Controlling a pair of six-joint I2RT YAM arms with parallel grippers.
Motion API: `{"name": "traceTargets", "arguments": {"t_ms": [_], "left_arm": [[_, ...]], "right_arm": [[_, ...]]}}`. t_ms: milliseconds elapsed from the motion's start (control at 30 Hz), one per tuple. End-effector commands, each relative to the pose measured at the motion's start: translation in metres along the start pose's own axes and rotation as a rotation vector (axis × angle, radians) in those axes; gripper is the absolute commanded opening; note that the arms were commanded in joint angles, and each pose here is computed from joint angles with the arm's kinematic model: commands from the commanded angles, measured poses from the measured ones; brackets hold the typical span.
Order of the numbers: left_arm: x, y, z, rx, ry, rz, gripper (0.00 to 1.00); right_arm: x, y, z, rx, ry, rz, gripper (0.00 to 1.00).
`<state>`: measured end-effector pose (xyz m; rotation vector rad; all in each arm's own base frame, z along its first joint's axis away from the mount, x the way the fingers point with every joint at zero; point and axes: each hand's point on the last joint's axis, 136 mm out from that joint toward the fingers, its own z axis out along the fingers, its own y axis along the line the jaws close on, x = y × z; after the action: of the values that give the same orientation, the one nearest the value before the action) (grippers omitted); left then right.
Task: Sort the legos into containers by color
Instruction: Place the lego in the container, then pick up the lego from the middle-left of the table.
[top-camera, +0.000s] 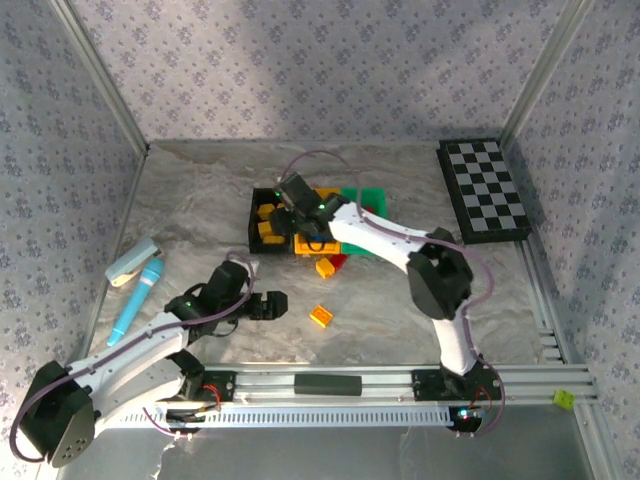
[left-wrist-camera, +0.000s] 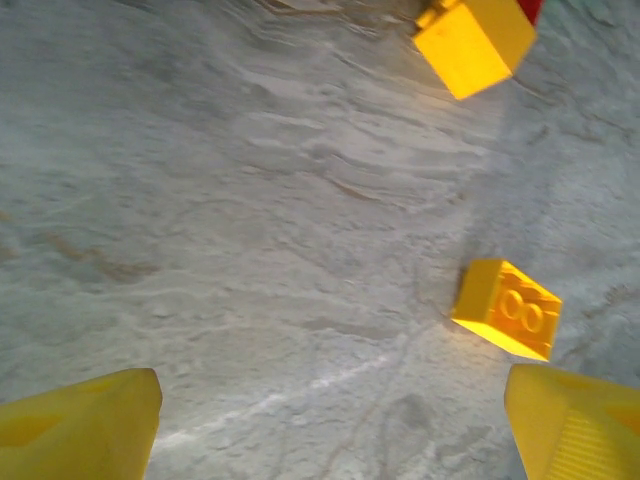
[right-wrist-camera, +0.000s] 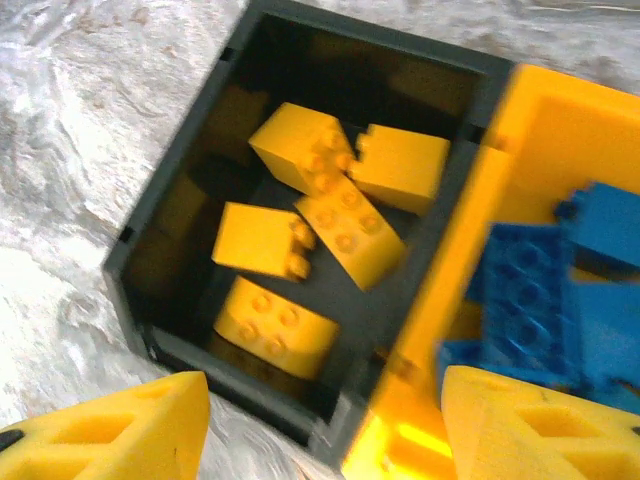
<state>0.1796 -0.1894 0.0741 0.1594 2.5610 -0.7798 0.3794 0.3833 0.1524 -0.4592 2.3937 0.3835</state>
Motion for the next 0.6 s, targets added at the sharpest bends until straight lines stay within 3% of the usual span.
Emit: {"name": "traceTargets", "arguments": {"t_ms": [0,200,333,567], "left_arm": [[0.004,-0.028,0.003,0.104,0.034,0.091,0.88],[0.018,-0.054,0.018,0.125,0.14,0.212,0.88],[0.025,-0.066,0.033,0.065,0.165,0.274,0.87],[0.037,-0.083,0.055,0.002,0.24,0.376,0.87]], "right_arm": [[0.0,-0.029,-0.027,0.071,-0.086,0.018,0.64],[0.045,-0.085,-0.044,0.159,-0.051,0.089,0.65],[0.081,-0.116,-0.051,0.211,-0.024,0.137,0.65],[0.11,-0.144,-0.061,0.252,-0.016,0.202,0.65]]}}
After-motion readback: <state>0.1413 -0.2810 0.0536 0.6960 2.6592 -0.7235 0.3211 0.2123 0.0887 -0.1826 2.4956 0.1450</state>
